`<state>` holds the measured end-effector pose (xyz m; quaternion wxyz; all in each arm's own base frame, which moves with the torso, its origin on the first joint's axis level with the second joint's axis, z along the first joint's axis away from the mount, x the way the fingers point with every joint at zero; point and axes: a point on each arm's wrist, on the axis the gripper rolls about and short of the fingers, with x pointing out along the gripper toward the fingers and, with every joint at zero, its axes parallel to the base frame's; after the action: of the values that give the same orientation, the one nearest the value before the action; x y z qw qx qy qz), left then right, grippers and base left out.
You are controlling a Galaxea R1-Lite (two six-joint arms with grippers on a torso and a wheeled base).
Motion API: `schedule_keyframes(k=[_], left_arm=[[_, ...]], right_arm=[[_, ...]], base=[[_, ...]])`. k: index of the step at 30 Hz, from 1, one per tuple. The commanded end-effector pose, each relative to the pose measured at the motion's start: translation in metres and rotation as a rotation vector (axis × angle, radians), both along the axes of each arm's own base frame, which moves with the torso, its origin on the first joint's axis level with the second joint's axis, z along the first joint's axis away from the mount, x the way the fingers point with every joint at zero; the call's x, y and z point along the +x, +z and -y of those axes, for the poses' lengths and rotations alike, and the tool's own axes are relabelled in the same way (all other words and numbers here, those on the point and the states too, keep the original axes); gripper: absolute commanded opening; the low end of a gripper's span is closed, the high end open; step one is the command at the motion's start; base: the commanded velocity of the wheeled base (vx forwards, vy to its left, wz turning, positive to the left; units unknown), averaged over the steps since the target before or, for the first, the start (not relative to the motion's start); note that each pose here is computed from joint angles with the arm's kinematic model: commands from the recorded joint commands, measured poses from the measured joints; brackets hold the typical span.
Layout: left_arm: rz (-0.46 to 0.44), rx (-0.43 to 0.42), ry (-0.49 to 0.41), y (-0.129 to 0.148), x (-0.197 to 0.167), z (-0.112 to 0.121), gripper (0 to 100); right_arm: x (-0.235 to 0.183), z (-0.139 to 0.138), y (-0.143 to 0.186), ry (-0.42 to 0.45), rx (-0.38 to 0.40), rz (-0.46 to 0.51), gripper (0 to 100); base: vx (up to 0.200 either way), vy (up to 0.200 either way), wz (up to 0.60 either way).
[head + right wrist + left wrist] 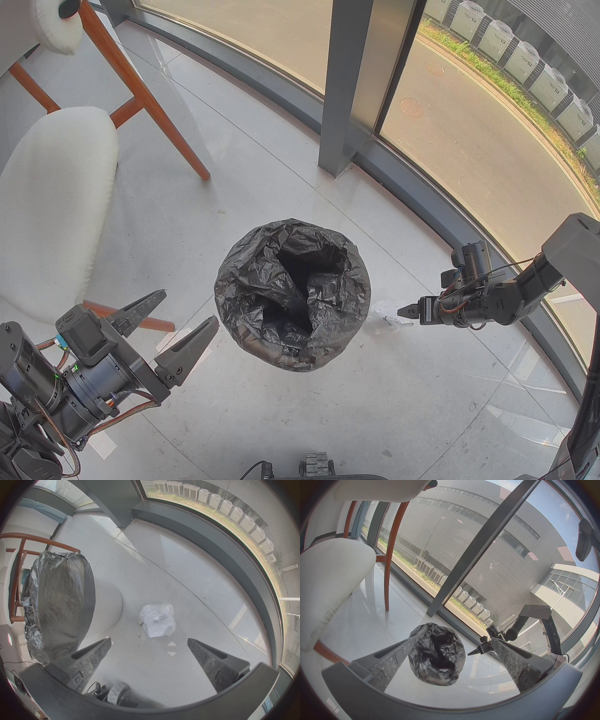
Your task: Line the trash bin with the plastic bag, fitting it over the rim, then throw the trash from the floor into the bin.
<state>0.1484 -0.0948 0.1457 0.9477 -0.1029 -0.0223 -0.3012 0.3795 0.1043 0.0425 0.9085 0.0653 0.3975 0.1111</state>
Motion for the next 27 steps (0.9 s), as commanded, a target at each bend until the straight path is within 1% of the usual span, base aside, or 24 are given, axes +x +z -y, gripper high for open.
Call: schedule_keyframes(k=[1,4,6,7,9,10,11,13,15,16,17,18,19,21,24,26,27], left_arm=[[0.032,-0.002,0.006,0.004,0.001,0.001,100],[0.017,0.013,0.006,-0.001,-0.002,-0.001,100],[0.013,0.016,0.006,-0.001,-0.002,-0.002,100],[0.013,0.017,0.008,-0.001,-0.002,-0.002,100],[0.013,0.017,0.010,-0.001,-0.002,-0.002,100],[0.012,0.018,0.010,-0.002,-0.002,-0.002,100],[0.011,0.018,0.011,-0.002,-0.003,-0.002,100],[0.011,0.018,0.011,-0.002,-0.003,-0.002,100],[0.007,0.021,0.011,-0.003,-0.002,-0.002,100],[0.003,0.021,0.009,-0.003,-0.002,-0.001,100],[0.002,0.022,0.009,-0.004,-0.002,-0.001,100],[0.001,0.023,0.009,-0.004,-0.002,-0.001,100],[-0.001,0.026,0.009,-0.004,-0.001,-0.001,100],[-0.008,0.031,0.006,-0.006,0.000,0.000,100],[-0.005,0.044,0.006,-0.007,0.000,0.001,100],[0.000,0.055,0.005,-0.007,0.000,0.000,100],[0.000,0.055,0.005,-0.007,0.000,0.000,100]], right_arm=[[0.032,-0.018,-0.028,0.006,-0.018,0.014,100],[0.051,-0.024,-0.034,-0.017,-0.039,0.047,100],[0.056,-0.026,-0.032,-0.019,-0.037,0.061,100],[0.063,-0.026,-0.026,-0.033,-0.032,0.067,100],[0.066,-0.026,-0.022,-0.045,-0.030,0.053,100],[0.067,-0.024,-0.017,-0.078,-0.013,0.008,100],[0.067,-0.024,-0.013,-0.108,0.008,-0.016,100],[0.071,-0.022,-0.003,-0.207,0.085,-0.064,100],[0.074,-0.022,0.001,-0.295,0.146,-0.117,100],[0.074,-0.021,0.002,-0.329,0.160,-0.138,100],[0.074,-0.016,0.002,-0.383,0.168,-0.169,100],[0.075,-0.013,0.001,-0.402,0.172,-0.177,100],[0.077,-0.007,0.001,-0.458,0.190,-0.195,100],[0.081,-0.003,-0.002,-0.520,0.231,-0.211,100],[0.084,-0.003,-0.011,-0.640,0.322,-0.249,100],[0.085,-0.006,-0.019,-0.706,0.371,-0.275,100],[0.085,-0.006,-0.020,-0.722,0.383,-0.280,100]], base=[[0.000,0.000,0.00],[0.000,0.000,0.00],[0.000,0.000,0.00],[0.000,0.000,0.00],[0.000,0.000,0.00],[0.000,0.000,0.00],[0.000,0.000,0.00],[0.000,0.000,0.00],[0.000,0.000,0.00],[0.000,0.000,0.00],[0.000,0.000,0.00],[0.000,0.000,0.00],[0.000,0.000,0.00],[0.000,0.000,0.00],[0.000,0.000,0.00],[0.000,0.000,0.00],[0.000,0.000,0.00]])
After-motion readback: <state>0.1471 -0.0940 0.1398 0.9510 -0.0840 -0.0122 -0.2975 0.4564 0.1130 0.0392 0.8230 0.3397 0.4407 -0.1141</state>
